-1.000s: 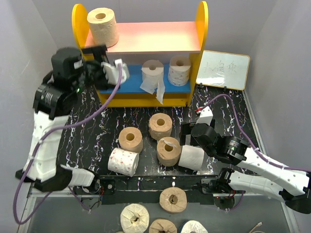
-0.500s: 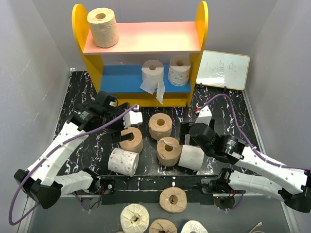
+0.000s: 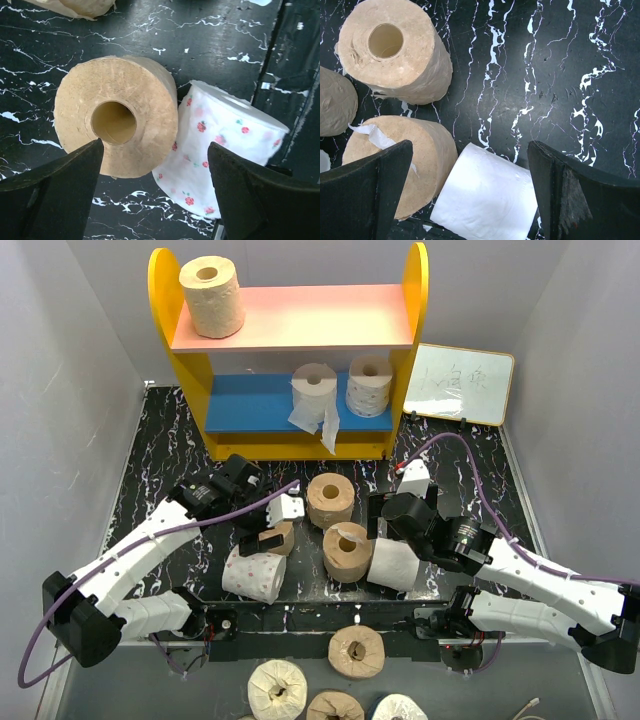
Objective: Place and organize the paper towels onto the shelf
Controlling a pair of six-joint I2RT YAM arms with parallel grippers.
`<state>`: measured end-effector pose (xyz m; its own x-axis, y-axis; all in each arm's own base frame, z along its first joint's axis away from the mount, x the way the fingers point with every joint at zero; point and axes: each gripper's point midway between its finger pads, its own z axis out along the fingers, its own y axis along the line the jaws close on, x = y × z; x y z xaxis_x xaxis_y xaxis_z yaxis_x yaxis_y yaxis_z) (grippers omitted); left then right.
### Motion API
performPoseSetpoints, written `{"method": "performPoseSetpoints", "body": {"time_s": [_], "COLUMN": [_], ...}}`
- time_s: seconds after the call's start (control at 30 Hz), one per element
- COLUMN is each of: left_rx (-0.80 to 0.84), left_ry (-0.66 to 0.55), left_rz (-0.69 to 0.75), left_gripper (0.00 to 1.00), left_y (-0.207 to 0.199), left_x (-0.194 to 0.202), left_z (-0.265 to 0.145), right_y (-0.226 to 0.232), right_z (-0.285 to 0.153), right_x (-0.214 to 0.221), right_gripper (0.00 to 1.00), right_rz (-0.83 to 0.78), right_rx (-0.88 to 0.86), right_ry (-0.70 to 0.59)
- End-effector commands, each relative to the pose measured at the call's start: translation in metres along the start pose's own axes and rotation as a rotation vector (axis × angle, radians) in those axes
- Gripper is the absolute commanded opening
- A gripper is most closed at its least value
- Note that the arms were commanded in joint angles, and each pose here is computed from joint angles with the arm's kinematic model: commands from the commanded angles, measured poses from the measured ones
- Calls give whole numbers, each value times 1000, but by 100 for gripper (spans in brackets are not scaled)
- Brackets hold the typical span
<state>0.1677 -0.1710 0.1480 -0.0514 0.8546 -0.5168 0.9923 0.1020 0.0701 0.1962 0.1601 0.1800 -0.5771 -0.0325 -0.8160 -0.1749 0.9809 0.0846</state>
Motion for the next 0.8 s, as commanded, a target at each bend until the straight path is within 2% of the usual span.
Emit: {"method": "performPoseSetpoints", "body": {"time_s": [0.0,0.23,0.67,0.77], "left_rx": [-78,-86,-49,-50], "left_ry": [-42,-35,-20,-19], "left_rz": [-13,-12,-19,-19], "left_gripper": [83,83,78,74], "left_y": [13,17,9,10], "left_x": [-7,-6,2,3], "left_z": [7,19,36,38], "right_y": [1,1,0,0], "right_z": [1,-1,-4,-4], "right_x": [-11,-12,-14,-14], "right_gripper": [98,98,98,98], "right_rz": [35,43,52,51], "right_rx": [11,5,-1,-2], "right_ry": [-42,-49,-59,-56]}}
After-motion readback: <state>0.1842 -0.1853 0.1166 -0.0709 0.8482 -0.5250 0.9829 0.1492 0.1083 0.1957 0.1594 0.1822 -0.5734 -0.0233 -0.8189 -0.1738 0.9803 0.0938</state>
